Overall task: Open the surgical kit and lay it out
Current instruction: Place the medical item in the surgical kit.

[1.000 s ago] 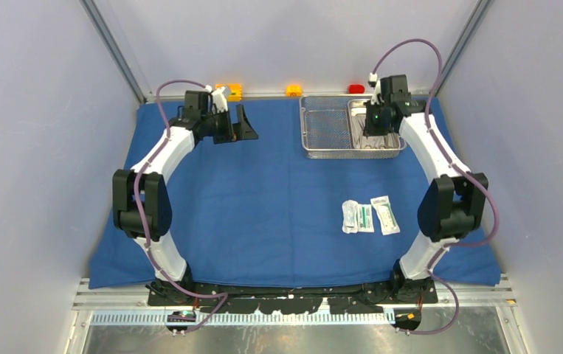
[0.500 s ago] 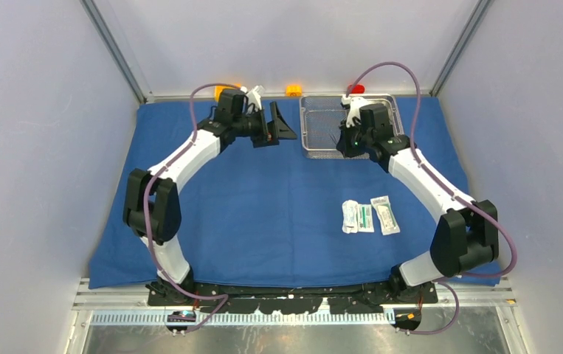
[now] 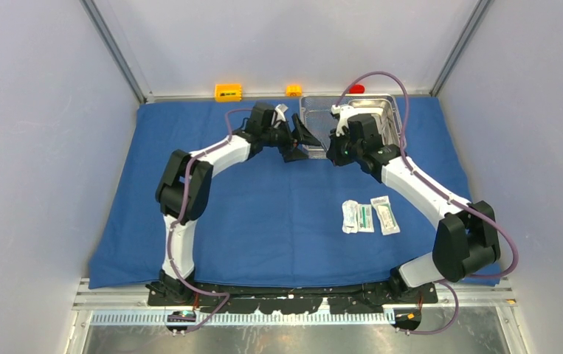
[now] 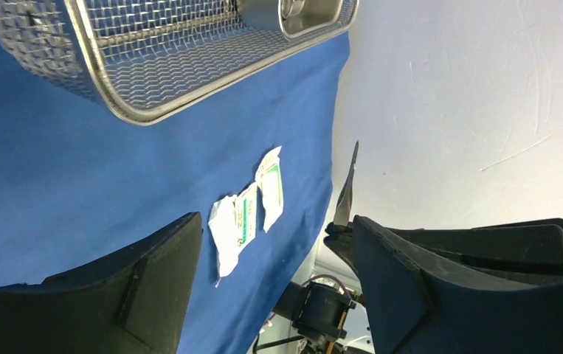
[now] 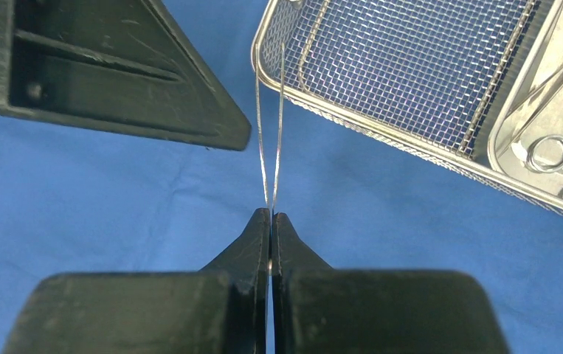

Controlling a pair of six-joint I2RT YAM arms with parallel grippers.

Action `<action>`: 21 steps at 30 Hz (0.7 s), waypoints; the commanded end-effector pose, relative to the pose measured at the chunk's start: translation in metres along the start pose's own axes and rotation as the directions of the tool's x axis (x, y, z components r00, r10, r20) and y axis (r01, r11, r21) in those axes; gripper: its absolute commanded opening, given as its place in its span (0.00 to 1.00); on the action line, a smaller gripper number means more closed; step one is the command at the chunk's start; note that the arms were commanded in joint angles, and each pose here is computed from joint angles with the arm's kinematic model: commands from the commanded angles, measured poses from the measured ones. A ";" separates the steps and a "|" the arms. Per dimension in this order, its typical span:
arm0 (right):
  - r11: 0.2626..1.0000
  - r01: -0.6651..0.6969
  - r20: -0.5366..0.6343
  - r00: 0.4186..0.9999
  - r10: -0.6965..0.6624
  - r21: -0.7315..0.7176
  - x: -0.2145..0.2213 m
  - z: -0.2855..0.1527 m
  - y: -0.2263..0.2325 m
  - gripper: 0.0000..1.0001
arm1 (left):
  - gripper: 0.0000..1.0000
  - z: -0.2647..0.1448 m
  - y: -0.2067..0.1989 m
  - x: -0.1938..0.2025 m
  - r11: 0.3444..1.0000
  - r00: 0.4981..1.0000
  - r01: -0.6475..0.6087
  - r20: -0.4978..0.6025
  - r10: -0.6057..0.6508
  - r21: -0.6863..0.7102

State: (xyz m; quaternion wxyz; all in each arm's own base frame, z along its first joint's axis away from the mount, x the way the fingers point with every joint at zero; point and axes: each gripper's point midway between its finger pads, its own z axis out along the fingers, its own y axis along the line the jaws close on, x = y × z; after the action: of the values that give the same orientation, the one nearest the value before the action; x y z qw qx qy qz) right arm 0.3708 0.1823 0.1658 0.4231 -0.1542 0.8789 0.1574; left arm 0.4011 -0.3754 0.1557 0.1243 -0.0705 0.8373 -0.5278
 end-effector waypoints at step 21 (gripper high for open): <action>0.999 -0.034 0.069 0.997 0.035 -0.013 -0.014 -0.010 0.008 0.00 | 0.45 0.025 -0.052 -0.018 0.977 0.999 -0.037 0.007 0.036 0.210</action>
State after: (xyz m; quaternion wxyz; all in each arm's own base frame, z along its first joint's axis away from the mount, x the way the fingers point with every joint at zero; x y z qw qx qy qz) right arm 0.3645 0.1812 0.1537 0.4105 -0.1406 0.8869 0.1589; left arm 0.4193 -0.4080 0.1707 0.1253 -0.0690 0.7984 -0.5848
